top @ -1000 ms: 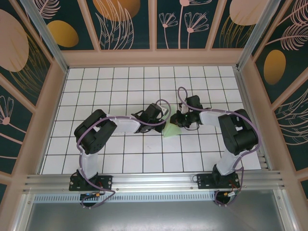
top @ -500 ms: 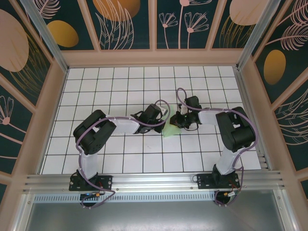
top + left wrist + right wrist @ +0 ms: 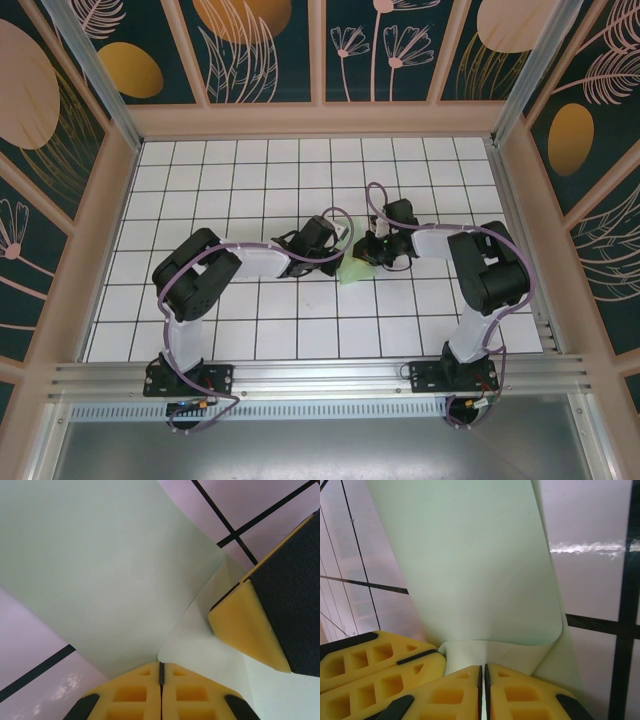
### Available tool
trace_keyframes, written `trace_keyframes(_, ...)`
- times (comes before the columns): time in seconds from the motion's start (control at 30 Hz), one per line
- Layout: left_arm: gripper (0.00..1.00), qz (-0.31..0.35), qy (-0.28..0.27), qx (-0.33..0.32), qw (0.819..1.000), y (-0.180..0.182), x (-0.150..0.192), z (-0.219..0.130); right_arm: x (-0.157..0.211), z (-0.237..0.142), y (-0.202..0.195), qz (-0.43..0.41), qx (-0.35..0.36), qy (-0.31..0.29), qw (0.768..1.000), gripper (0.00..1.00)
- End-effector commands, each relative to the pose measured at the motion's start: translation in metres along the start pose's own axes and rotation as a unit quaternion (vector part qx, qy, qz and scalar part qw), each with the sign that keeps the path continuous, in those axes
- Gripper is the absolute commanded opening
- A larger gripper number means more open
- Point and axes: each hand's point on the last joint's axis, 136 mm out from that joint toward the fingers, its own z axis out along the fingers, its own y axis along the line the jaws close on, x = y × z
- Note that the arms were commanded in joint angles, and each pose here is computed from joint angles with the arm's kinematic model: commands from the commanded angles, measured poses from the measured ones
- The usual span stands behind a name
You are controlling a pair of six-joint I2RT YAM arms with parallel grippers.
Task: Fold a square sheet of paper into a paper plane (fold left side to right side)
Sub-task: Fold the triangle a second time at the center of the table.
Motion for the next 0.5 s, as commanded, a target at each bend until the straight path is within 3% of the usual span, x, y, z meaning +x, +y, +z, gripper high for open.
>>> trace_keyframes(0.0,0.08,-0.005,0.041,-0.037,0.998,0.018,0.024,-0.002,0.0,0.004,-0.006,-0.008,0.021,0.004,1.0,0.15)
trace_keyframes(0.1,0.1,-0.004,0.034,-0.039,0.999,0.017,0.02,-0.007,0.005,0.007,-0.015,-0.001,0.039,0.012,0.999,0.15)
trace_keyframes(0.3,0.27,-0.009,0.005,-0.037,0.999,0.011,-0.001,-0.024,0.017,0.01,-0.031,0.008,0.063,0.026,0.998,0.15)
trace_keyframes(0.47,0.35,-0.016,-0.038,-0.013,0.999,-0.003,-0.026,-0.052,0.02,0.011,-0.036,0.012,0.07,0.03,0.997,0.15)
